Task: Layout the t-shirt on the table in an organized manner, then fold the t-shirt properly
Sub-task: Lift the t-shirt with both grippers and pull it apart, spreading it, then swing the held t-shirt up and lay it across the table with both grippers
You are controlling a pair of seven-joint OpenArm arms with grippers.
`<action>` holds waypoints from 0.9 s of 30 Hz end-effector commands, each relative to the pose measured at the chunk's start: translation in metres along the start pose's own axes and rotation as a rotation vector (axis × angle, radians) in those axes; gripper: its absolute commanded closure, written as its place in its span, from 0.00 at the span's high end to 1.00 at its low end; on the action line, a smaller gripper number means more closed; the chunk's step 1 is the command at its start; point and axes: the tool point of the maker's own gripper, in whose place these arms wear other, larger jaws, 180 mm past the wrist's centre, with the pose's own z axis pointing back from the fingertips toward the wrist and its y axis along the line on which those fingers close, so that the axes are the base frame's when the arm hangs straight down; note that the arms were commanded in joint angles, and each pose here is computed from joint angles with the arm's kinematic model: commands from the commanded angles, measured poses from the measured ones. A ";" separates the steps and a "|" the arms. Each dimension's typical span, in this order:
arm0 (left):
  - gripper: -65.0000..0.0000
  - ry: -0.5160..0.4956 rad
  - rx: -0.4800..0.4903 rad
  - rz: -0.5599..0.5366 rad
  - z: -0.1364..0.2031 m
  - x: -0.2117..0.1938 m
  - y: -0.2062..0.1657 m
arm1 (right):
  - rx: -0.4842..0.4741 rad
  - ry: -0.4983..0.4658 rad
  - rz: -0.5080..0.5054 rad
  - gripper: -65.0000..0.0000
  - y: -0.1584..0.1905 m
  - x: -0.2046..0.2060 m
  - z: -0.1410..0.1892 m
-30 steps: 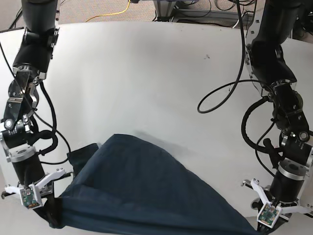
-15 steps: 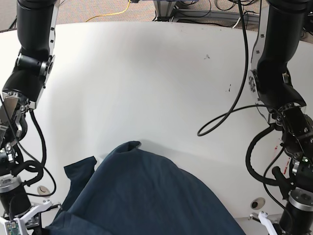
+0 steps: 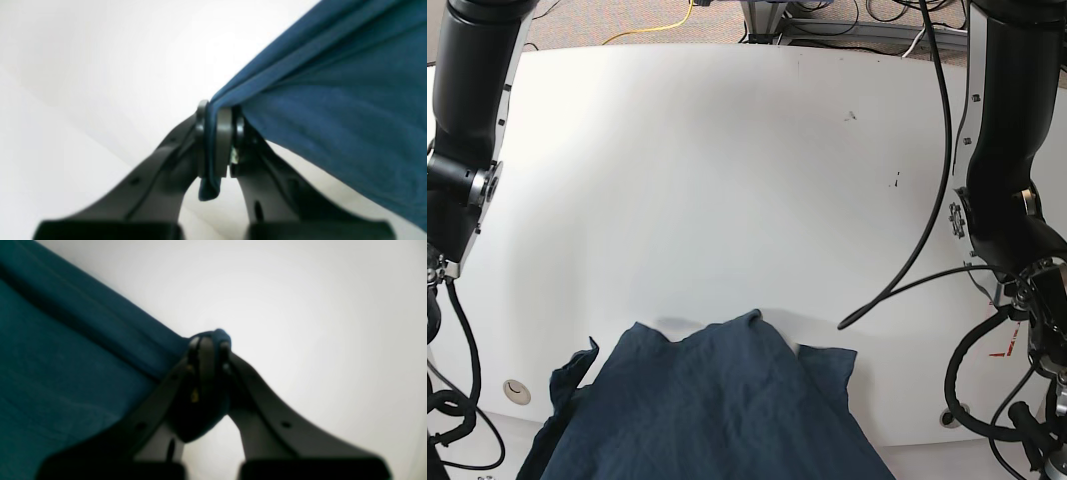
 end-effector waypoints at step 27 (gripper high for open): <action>0.00 -0.059 0.150 0.030 -0.015 0.064 0.096 | -0.080 -0.083 0.117 0.00 -0.056 0.077 -0.020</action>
